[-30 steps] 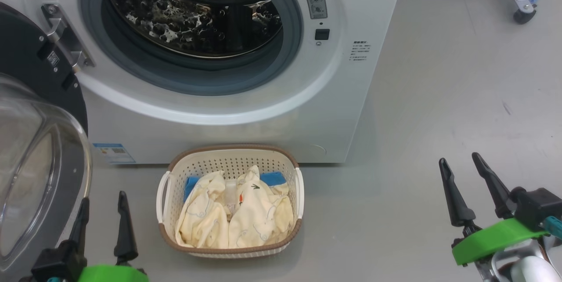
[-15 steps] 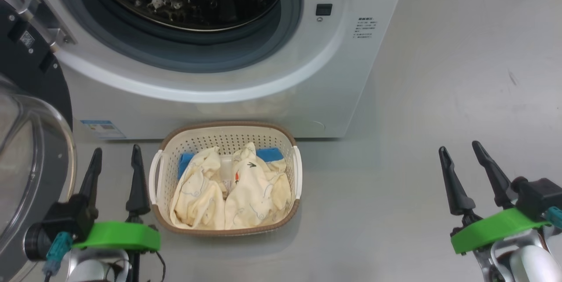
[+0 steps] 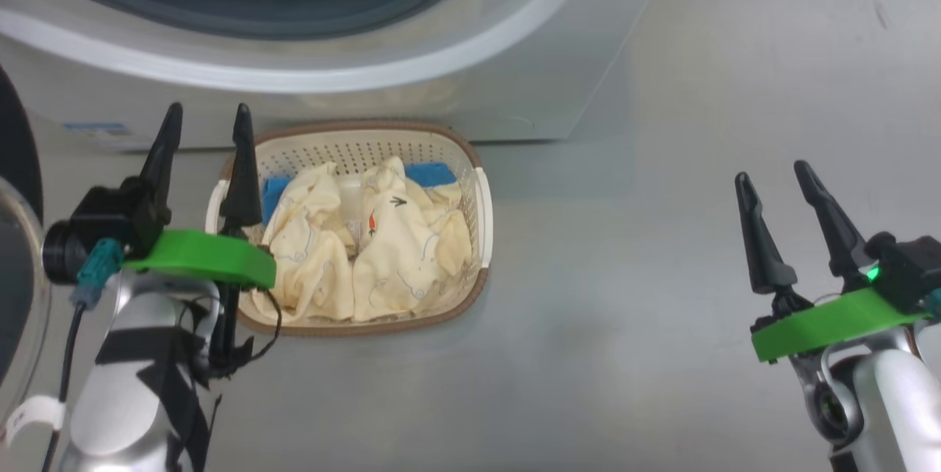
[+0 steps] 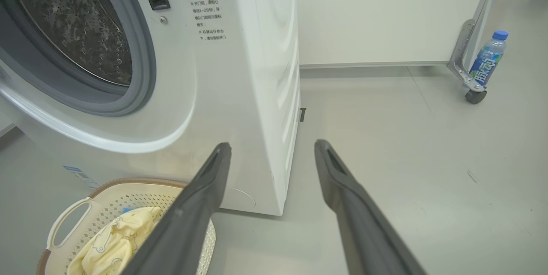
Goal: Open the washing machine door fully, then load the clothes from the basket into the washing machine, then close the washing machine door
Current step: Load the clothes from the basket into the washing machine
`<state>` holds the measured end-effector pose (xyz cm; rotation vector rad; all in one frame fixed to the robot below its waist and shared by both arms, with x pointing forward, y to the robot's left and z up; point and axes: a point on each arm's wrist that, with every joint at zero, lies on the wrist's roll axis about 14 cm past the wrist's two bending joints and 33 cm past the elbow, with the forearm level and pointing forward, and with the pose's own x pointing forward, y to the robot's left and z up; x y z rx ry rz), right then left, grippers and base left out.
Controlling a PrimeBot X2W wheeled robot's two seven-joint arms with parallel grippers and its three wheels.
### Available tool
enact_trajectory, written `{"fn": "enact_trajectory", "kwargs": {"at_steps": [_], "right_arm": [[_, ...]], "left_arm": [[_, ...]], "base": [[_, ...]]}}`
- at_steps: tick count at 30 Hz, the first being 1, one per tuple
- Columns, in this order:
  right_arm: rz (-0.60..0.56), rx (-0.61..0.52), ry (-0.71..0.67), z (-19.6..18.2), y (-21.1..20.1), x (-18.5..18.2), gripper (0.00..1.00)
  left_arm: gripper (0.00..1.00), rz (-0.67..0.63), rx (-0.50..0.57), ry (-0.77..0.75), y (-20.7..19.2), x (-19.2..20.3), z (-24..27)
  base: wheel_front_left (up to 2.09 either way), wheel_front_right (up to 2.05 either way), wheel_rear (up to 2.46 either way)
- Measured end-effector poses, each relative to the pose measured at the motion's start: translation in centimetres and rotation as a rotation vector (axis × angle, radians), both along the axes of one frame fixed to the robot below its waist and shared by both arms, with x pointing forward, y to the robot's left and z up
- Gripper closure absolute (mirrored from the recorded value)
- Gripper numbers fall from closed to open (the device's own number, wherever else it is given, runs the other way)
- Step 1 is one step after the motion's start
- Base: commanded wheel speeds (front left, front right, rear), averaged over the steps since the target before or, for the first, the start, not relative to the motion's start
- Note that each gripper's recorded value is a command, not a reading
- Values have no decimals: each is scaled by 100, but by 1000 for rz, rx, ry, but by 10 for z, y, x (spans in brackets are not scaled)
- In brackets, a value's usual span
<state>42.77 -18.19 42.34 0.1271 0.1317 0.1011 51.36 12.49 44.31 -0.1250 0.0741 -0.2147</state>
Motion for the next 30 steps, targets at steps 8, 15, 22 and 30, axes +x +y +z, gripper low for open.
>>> {"fn": "enact_trajectory", "kwargs": {"at_steps": [8, 15, 22, 30], "right_arm": [[16, 2, 63, -37, 5, 22, 0], [15, 2, 123, -69, 5, 31, 0], [1, 2, 174, -92, 2, 29, 0], [-6, -7, 192, -104, -1, 33, 0]], "left_arm": [[0, -38, 2, 142, -13, 30, -71], [0, -58, -7, 268, -22, 41, -131], [0, -76, 14, 407, -28, 33, -186], [0, -124, 46, 551, -37, 16, -234]], "base": [[0, 0, 0], [0, 0, 0], [0, 0, 0], [0, 0, 0]]}}
